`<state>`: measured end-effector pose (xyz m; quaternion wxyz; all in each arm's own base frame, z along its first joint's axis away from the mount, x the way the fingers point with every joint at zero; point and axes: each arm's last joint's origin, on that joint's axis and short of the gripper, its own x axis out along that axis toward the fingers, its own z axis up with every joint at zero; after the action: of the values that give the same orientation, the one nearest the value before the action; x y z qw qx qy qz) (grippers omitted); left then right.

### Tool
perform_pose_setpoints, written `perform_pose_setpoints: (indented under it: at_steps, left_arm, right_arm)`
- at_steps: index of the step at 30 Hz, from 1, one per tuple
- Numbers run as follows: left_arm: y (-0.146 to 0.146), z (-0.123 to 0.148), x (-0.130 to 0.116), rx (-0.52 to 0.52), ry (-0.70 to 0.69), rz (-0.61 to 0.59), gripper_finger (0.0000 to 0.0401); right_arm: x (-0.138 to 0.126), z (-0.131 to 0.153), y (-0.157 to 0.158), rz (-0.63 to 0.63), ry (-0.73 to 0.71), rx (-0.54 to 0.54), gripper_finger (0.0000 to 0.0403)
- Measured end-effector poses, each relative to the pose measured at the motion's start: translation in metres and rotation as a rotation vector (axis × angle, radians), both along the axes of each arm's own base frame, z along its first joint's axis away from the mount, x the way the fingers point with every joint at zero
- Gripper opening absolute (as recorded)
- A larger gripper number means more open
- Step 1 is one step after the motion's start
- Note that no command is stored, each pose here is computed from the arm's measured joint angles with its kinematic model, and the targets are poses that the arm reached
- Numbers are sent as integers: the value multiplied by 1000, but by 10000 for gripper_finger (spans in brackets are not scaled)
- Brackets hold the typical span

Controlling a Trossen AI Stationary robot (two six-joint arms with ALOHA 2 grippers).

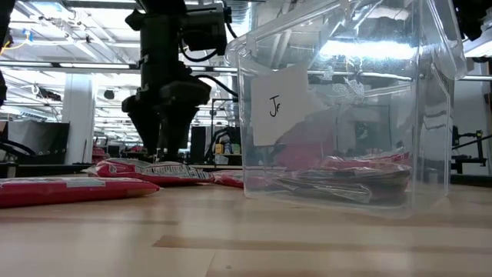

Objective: Sort popcorn bags into baskets
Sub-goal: Put the red popcorn pack into the transparent container

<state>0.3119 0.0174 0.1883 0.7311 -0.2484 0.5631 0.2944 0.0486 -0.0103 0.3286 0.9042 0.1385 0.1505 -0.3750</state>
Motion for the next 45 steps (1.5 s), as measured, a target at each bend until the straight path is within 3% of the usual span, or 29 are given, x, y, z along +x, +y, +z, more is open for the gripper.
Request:
perform_pose_setpoints:
  at_steps: [8,12,15,21,23,29,45]
  left_arm:
    - [-5,-27,16,11,4,-47,319]
    - [-5,-43,19,2,62,-14,292]
    - [-5,-50,17,-15,112,-8,234]
    - [-5,-53,15,-19,144,-11,54]
    - [-5,-53,15,-19,144,-14,17]
    - [-6,-48,16,-22,179,-16,2]
    - [-12,36,37,-10,121,-50,1]
  right_arm:
    - [0,0,0,0,0,0,295]
    - [0,0,0,0,0,0,295]
    - [0,0,0,0,0,1,295]
    - [0,0,0,0,0,0,295]
    - [0,0,0,0,0,1,295]
    - [0,0,0,0,0,0,295]
    - [0,0,0,-1,-1,0,295]
